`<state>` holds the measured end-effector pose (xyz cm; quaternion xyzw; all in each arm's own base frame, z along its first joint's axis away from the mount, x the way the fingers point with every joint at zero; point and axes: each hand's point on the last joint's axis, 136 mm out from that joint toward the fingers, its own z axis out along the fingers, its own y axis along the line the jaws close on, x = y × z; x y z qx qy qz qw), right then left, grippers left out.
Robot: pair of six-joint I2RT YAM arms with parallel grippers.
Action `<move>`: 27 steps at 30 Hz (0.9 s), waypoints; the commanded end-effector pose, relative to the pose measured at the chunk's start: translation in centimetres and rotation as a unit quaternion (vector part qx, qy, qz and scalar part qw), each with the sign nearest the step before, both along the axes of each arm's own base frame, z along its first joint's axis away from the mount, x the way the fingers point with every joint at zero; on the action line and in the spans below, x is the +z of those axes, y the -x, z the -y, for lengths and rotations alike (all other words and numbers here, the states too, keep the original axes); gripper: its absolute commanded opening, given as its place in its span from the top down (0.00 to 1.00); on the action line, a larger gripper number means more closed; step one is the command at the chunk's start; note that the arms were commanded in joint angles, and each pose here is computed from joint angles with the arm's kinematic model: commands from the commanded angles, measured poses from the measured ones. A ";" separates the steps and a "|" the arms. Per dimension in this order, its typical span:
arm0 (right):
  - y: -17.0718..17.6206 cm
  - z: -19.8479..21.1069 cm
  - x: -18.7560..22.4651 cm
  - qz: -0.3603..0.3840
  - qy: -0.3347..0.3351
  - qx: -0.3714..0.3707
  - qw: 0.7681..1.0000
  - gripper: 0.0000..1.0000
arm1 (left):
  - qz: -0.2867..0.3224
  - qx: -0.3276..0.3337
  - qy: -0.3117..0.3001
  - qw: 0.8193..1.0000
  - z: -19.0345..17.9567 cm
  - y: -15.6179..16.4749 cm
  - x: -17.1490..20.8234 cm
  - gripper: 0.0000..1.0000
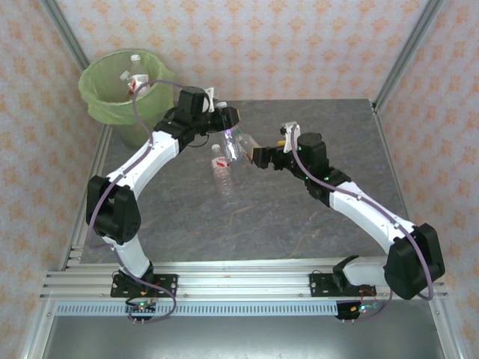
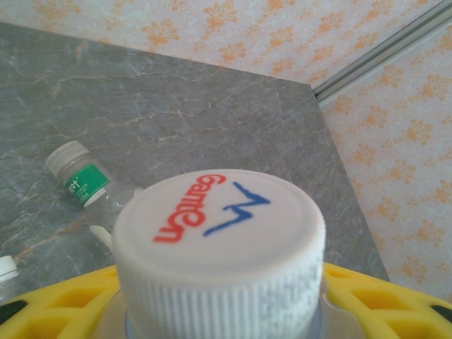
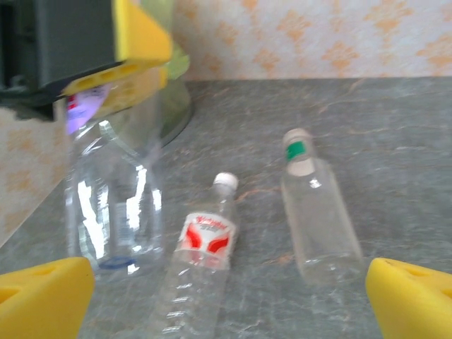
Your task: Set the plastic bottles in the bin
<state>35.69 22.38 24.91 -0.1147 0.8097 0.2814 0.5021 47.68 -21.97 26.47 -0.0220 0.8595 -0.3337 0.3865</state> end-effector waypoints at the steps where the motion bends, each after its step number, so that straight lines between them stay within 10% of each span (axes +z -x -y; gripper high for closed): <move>1: -1.1 2.4 2.3 0.055 -0.024 -0.081 0.995 0.01 | 0.035 0.019 -0.016 0.999 -1.9 0.8 2.7 0.54; 16: -1.2 3.0 3.2 0.054 -0.064 -0.108 0.991 0.01 | 0.086 0.113 -0.119 0.983 -8.3 2.4 7.0 0.54; 27: -1.2 3.5 3.6 0.055 -0.079 -0.125 0.988 0.01 | 0.128 0.278 -0.192 0.932 -17.1 3.2 12.6 0.54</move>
